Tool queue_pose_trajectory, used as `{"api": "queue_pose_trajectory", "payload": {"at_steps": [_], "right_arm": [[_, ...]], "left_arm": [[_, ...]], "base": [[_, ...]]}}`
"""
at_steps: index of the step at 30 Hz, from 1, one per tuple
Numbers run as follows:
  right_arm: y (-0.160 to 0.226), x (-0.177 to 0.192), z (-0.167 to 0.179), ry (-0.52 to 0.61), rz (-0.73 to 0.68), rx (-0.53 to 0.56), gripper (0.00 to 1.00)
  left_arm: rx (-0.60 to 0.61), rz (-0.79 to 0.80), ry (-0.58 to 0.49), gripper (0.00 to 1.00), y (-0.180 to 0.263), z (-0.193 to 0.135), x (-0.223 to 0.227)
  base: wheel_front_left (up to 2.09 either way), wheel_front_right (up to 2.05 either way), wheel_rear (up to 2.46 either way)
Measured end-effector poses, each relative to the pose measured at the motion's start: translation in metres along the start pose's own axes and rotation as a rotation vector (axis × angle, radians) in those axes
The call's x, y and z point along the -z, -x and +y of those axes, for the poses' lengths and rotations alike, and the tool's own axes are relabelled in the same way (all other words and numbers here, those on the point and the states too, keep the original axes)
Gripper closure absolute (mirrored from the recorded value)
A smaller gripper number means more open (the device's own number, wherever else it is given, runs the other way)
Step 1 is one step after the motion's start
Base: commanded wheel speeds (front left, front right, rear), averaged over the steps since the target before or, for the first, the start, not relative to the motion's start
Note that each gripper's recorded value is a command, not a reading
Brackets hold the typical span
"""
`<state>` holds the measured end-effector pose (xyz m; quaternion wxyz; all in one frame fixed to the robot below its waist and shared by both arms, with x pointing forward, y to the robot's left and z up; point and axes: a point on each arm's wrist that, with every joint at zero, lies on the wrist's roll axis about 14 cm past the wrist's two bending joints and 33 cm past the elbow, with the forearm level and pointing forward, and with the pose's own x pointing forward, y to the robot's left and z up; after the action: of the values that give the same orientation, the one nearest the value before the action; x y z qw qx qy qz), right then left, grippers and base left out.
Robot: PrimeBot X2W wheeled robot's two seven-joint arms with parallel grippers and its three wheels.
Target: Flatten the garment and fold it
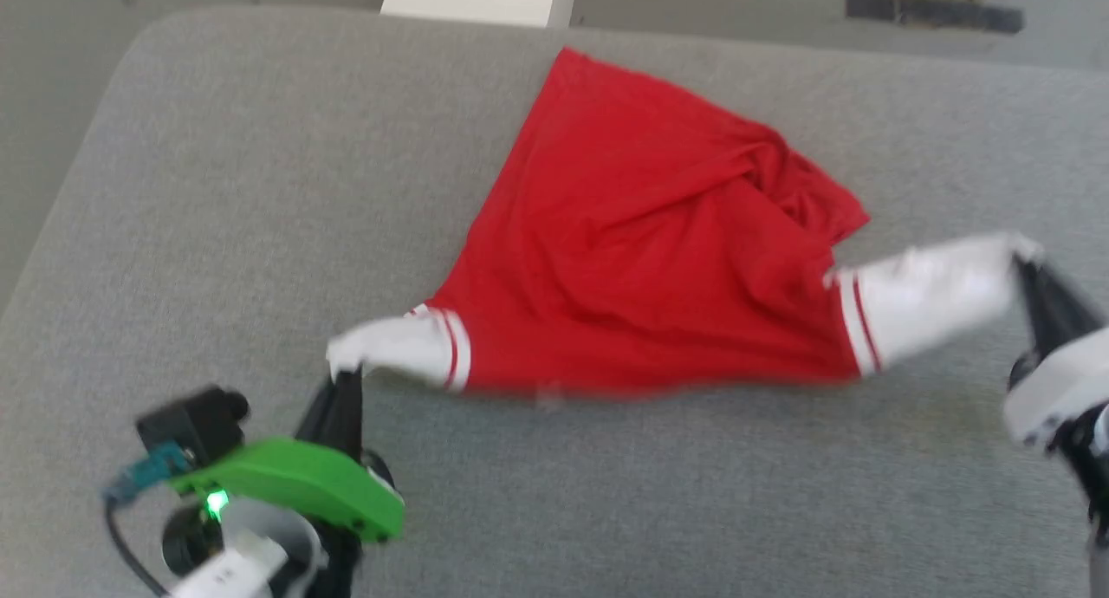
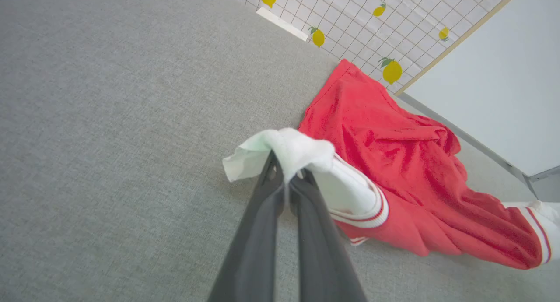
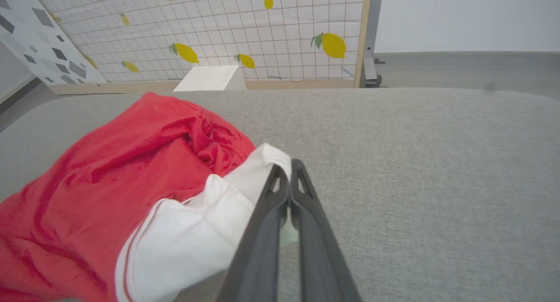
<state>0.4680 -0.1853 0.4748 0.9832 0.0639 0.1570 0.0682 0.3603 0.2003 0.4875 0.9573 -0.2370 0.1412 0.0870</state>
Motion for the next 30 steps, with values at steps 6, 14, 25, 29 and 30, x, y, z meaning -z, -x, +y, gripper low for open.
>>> {"api": "queue_pose_trajectory", "payload": {"at_steps": [6,14,25,29,30], "right_arm": [[0.027,-0.127,0.024,0.046,-0.347,-0.066,1.00],[0.088,-0.250,0.066,0.137,-0.642,-0.175,1.00],[0.151,-0.323,0.074,0.238,-0.770,-0.153,1.00],[0.145,-0.328,0.071,0.240,-0.731,-0.139,1.00],[0.138,-0.326,0.071,0.234,-0.708,-0.140,1.00]], "left_arm": [[0.152,-0.203,-0.010,1.00,-0.005,-0.041,-0.081],[0.393,-0.421,-0.072,1.00,0.007,-0.125,-0.186],[0.580,-0.487,-0.106,1.00,0.036,-0.213,-0.253],[0.582,-0.421,-0.125,1.00,0.023,-0.227,-0.252],[0.575,-0.397,-0.135,1.00,0.016,-0.230,-0.249]], "base": [[0.00,0.00,0.00],[0.00,0.00,0.00],[0.00,0.00,0.00],[0.00,0.00,0.00],[0.00,0.00,0.00]]}}
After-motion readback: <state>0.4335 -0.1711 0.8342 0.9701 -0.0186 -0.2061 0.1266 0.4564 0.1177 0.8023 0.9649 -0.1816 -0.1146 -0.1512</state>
